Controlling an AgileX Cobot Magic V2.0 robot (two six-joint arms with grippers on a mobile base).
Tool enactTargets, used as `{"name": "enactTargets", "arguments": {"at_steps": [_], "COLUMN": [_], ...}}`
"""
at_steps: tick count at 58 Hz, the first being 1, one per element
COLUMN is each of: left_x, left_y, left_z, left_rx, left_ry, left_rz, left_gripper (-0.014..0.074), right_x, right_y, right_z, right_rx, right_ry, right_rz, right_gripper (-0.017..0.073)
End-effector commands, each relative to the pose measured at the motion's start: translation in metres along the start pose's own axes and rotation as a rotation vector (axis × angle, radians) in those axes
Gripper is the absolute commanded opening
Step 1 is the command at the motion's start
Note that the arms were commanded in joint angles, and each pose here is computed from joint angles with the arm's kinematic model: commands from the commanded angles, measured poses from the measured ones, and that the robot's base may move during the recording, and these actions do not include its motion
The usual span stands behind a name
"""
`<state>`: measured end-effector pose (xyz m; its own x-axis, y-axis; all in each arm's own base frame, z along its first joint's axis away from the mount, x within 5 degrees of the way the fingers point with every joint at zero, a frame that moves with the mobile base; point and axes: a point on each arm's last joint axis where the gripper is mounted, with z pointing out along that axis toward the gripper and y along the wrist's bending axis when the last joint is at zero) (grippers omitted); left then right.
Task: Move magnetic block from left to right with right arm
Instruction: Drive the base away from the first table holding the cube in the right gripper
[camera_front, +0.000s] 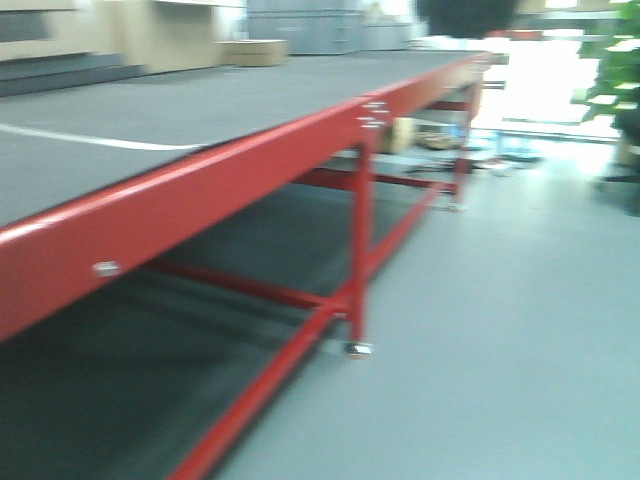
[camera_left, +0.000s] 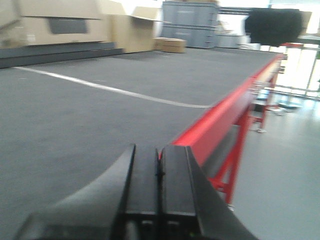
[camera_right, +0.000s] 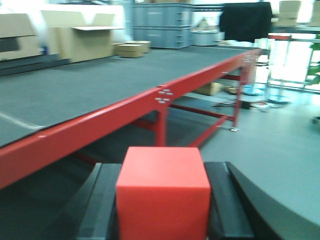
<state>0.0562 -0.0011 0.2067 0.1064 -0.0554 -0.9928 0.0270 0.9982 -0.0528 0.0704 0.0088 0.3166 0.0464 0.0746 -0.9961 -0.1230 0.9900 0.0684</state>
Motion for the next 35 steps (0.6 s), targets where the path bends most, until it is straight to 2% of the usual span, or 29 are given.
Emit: {"name": "enactTargets", "arguments": {"at_steps": [1,35], "left_x": [-0.0060,-0.0060], "left_y": [0.0006,0.0006], "left_z": [-0.0012,-0.0012], "left_rx": [-0.006,-0.006], "left_ry": [-0.091,-0.091], "left_rz": [-0.004,-0.004], "left_gripper": [-0.0126,-0.0126], "right_x": [-0.0167,-0.0167], "right_y": [-0.0001,-0.0001], "right_z": [-0.0010,-0.0010], "right_rx": [0.008,0.008], "right_ry": [-0.107,-0.107], "right_rz": [-0.009,-0.009], "right_gripper": [0.0277,0.0277]}}
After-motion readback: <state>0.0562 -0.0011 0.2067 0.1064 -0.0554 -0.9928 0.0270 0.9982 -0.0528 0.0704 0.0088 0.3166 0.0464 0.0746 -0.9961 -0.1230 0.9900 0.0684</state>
